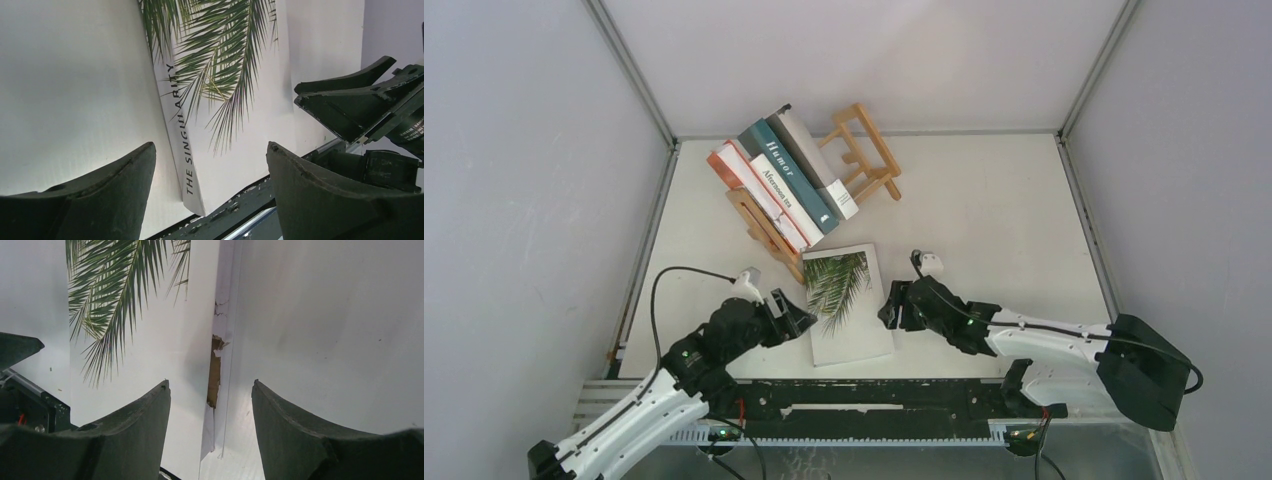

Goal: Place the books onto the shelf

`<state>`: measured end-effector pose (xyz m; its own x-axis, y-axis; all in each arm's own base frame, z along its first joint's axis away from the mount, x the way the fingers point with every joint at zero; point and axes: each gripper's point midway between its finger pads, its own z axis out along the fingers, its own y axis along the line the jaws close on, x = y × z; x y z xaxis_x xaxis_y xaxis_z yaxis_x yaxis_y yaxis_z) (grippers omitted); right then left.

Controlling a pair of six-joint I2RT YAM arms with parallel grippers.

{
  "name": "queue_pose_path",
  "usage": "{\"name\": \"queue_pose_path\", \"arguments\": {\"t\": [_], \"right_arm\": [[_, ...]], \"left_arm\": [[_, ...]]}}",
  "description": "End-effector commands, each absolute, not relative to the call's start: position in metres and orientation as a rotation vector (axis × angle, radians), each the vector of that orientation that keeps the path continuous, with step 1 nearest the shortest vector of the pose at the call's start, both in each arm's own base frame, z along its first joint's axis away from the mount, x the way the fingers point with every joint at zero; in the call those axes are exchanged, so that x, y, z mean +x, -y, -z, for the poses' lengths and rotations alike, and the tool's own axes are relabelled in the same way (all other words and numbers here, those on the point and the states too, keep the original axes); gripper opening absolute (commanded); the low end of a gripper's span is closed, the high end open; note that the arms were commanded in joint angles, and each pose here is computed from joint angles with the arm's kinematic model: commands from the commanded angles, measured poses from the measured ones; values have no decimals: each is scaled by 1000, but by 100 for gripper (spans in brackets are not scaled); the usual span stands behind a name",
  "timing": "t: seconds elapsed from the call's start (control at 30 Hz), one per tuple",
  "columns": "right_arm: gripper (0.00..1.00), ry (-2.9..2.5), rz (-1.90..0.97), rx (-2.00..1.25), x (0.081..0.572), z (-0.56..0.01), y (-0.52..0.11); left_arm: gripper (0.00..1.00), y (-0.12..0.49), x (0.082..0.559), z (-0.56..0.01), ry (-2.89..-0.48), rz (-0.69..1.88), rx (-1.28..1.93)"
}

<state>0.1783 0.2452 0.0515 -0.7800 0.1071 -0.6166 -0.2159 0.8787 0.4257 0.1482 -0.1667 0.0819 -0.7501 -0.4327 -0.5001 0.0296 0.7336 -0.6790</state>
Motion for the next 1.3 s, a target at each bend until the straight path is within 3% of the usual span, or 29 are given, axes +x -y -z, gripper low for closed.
{"name": "queue_pose_path", "arguments": {"t": [0.0,1.27], "right_arm": [[68,-2324,-810,-38,185,-66,-267],[64,-2486,-985,-75,163,-17,-293]], "left_arm": [[85,178,159,-86,-2209,947,-328],[86,209,149,-54,-2248,1049,-298]]}}
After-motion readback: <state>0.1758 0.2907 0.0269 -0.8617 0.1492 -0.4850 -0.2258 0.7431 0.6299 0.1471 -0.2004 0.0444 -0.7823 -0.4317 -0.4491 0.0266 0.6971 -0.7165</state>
